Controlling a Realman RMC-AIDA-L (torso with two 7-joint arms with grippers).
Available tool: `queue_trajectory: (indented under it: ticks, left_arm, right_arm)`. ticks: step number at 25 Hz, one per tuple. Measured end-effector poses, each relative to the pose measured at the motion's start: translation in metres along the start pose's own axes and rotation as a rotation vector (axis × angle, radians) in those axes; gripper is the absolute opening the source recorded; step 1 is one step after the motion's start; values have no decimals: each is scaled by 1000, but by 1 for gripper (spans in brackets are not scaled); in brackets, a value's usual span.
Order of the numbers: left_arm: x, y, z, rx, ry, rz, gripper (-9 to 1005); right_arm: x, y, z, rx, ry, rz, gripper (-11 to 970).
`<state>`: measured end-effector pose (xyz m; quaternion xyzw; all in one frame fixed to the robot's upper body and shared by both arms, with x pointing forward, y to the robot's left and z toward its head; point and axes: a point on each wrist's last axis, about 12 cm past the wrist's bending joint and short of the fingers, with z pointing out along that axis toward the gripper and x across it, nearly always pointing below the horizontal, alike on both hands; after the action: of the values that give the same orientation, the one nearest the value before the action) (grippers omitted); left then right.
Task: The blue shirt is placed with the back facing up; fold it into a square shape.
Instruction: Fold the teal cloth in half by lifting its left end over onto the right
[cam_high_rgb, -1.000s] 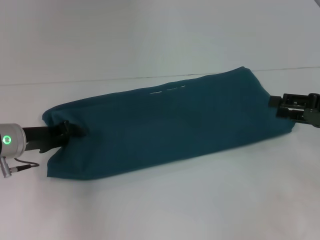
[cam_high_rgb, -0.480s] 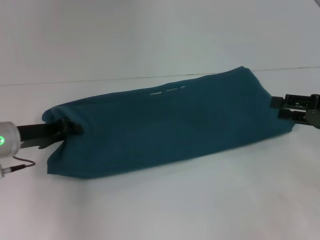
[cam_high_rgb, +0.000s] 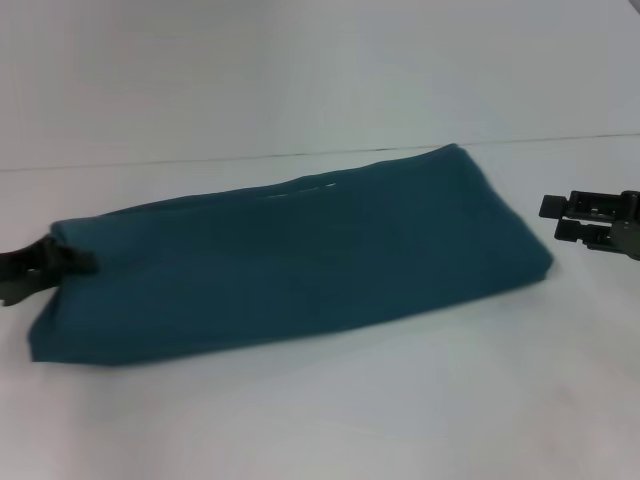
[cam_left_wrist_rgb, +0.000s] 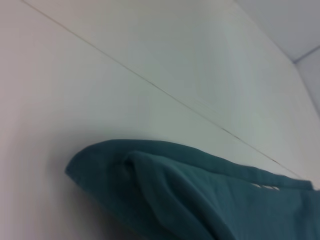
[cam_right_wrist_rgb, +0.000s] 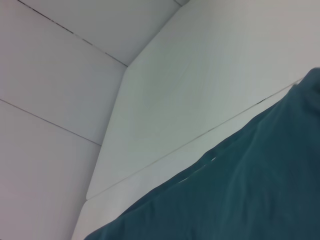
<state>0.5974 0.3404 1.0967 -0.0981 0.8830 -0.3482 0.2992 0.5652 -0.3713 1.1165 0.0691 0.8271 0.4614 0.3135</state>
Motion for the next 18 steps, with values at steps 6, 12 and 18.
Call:
queue_trajectory:
  ticks: [6, 12, 18]
  left_arm:
    - [-18, 9, -15, -102, -10, 56, 78]
    - [-37, 10, -21, -212, -3, 123, 78]
    - [-44, 5, -24, -213, -13, 80, 78]
  right_arm:
    - [3, -1, 0, -2, 4, 11, 609]
    - [4, -3, -1, 5, 6, 14, 607]
    - [3, -3, -1, 6, 7, 11, 605]
